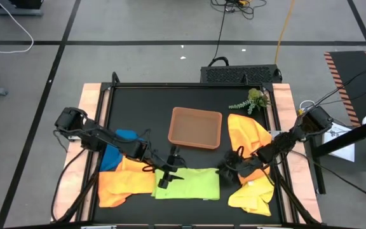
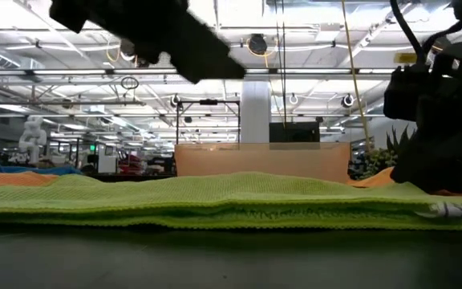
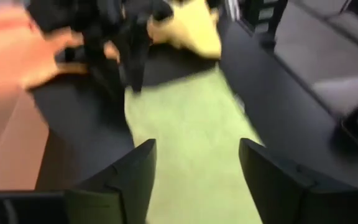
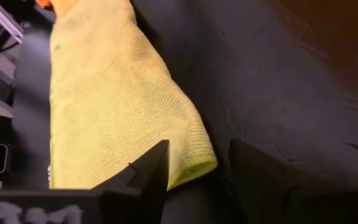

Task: Fold microfiber towels
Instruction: Fold the green microfiber towel

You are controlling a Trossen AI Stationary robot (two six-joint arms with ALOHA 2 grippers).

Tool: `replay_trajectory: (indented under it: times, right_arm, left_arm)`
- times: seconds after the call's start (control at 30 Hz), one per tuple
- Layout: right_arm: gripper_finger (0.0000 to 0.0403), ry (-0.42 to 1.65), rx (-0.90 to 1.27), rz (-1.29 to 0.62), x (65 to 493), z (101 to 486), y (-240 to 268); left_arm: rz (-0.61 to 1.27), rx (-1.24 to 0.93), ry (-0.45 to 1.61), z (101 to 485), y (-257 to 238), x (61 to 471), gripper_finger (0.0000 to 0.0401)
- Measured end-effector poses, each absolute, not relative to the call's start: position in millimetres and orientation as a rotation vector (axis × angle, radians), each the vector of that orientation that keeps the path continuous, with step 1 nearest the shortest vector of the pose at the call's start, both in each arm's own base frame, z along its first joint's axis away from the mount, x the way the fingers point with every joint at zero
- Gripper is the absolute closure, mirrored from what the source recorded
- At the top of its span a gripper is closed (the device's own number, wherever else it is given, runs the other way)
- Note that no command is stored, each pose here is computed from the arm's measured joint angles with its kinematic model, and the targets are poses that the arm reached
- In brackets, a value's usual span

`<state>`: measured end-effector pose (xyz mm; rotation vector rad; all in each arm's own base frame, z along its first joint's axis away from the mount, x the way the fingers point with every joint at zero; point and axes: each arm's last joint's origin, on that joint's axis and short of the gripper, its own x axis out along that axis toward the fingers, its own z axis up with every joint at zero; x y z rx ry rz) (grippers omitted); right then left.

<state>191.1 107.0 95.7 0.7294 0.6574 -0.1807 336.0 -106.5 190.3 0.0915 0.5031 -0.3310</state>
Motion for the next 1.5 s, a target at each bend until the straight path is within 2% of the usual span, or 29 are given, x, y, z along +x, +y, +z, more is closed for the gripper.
replay_trajectory:
  times: [0.2,0.47,0.77,0.97,1.13,1.33,1.5]
  right_arm:
    - [0.0289,0.639,0.691,-0.173,189,94,105]
    - [0.0391,0.6,0.673,-0.146,191,99,106]
    - [0.0401,0.501,0.654,-0.072,194,117,107]
    - [0.0382,0.486,0.627,-0.098,198,118,99]
    - [0.0328,0.545,0.683,-0.042,205,117,87]
    - [0.0256,0.62,0.716,-0.005,206,114,81]
    - [0.0235,0.683,0.704,-0.026,202,108,82]
  left_arm:
    - [-0.301,0.087,0.513,178,-98,343,0.0153]
    - [-0.28,0.026,0.434,173,-96,354,0.0153]
    - [-0.275,0.016,0.403,175,-94,356,0.0153]
    - [-0.275,0.019,0.407,175,-94,356,0.0153]
    - [-0.278,0.07,0.374,177,-98,356,0.0153]
    - [-0.192,0.104,0.337,180,-96,357,0.0153]
    - [-0.15,0.125,0.335,180,-95,357,0.0153]
